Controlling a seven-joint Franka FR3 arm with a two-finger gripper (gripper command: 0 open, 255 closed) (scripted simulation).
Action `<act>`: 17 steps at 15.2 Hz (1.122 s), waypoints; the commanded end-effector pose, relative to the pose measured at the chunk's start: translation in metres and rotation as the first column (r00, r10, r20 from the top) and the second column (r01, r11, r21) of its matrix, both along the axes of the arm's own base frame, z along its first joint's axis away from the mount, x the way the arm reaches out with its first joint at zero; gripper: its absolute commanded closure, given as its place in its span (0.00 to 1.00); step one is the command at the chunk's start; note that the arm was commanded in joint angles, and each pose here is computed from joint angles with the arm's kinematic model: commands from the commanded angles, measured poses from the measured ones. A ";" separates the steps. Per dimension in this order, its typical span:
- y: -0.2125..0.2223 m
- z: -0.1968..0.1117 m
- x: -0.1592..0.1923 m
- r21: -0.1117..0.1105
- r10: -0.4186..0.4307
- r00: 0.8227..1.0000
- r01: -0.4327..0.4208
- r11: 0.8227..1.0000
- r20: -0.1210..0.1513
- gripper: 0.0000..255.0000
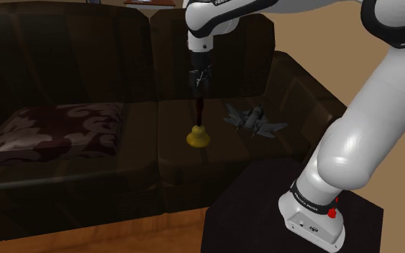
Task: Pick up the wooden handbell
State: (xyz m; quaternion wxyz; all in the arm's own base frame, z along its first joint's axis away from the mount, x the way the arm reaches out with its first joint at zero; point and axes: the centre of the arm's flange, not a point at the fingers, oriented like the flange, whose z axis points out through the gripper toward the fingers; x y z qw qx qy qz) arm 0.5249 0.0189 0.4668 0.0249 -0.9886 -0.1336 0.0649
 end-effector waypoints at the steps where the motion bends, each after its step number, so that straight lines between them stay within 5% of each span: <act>1: 0.001 -0.010 0.007 0.002 0.010 1.000 -0.010 1.000 -0.001 0.00; 9: 0.001 -0.039 0.007 0.002 0.010 1.000 -0.010 1.000 -0.001 0.00; 10: 0.002 -0.039 0.007 0.002 0.010 1.000 -0.010 1.000 -0.001 1.00; 17: 0.001 -0.040 0.007 0.002 0.010 1.000 -0.010 1.000 -0.001 1.00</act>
